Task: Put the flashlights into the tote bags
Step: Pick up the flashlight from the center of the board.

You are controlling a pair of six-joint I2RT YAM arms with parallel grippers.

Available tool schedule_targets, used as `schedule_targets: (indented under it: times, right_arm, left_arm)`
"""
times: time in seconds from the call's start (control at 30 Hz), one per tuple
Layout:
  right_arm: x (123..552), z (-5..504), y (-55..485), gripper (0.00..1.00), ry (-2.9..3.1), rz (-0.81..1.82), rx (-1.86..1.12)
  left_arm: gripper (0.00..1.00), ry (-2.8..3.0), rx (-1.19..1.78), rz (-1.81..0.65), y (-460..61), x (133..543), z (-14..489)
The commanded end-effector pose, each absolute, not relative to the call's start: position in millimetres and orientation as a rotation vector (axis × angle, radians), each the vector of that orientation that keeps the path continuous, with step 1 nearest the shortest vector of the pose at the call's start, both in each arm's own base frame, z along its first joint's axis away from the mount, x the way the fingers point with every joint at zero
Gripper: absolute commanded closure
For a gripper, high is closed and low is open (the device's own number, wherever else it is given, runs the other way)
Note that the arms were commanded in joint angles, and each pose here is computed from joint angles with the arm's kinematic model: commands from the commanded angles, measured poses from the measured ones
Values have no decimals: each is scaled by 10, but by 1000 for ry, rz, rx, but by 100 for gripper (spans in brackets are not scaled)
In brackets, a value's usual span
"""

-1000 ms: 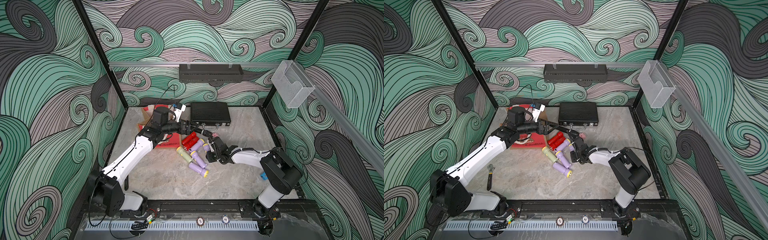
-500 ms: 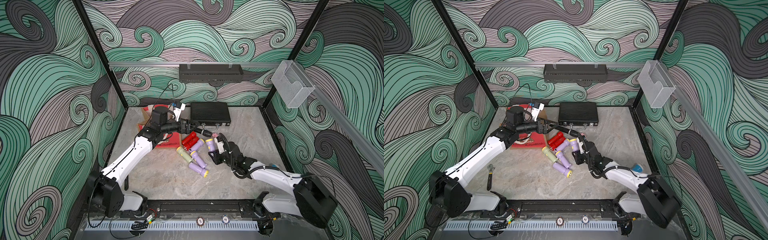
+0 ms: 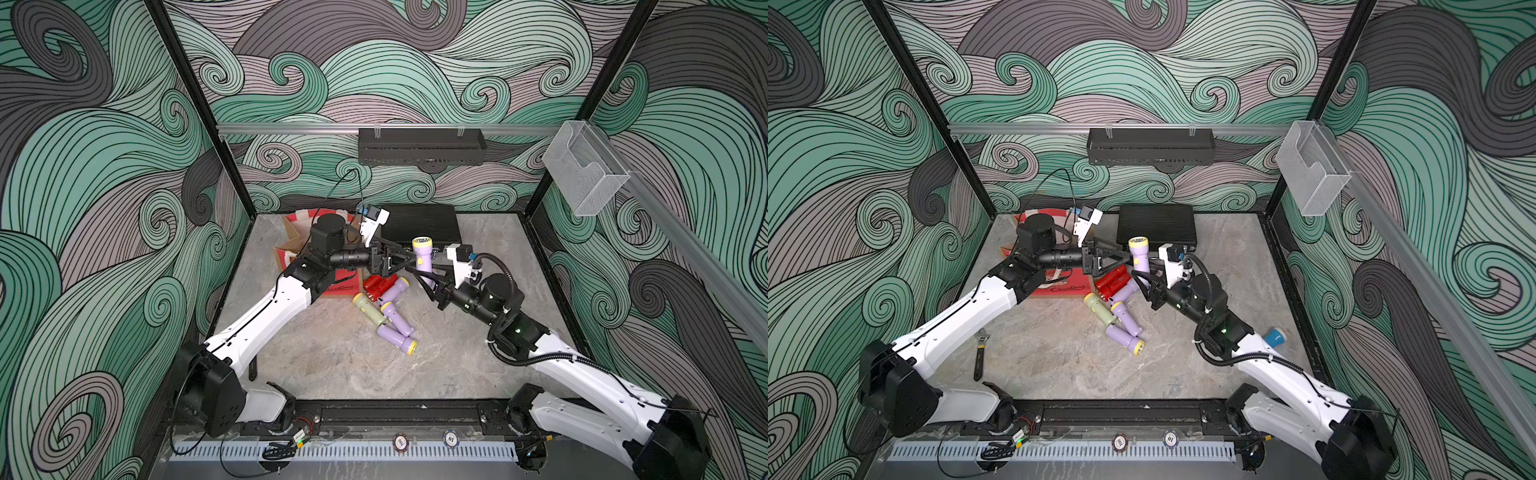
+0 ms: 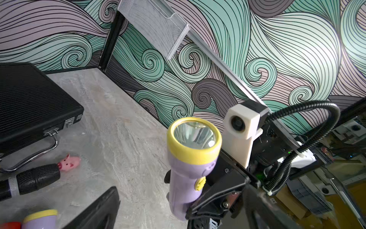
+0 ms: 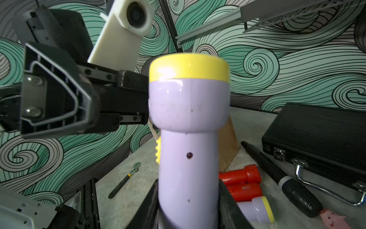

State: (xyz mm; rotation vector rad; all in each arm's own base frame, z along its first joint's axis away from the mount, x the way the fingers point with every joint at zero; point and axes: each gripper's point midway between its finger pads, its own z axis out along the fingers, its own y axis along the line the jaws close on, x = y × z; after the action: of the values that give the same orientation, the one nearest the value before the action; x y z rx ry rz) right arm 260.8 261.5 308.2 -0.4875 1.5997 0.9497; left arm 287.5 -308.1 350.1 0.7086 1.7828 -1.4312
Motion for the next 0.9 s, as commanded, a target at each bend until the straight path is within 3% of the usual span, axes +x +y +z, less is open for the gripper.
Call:
schedule_targets:
  times: [0.0, 0.23, 0.87]
  right_arm:
    - [2527, 3415, 2684, 96, 1507, 1035, -509]
    - [2504, 3434, 2706, 96, 1501, 1050, -509]
    - [2535, 3340, 2646, 95, 1536, 1000, -494]
  left_arm:
    - [1, 1673, 762, -1485, -3189, 2824, 3773]
    - [6, 1644, 806, -1513, -3356, 2754, 3814]
    - [65, 1674, 825, -1545, -3574, 2806, 3703]
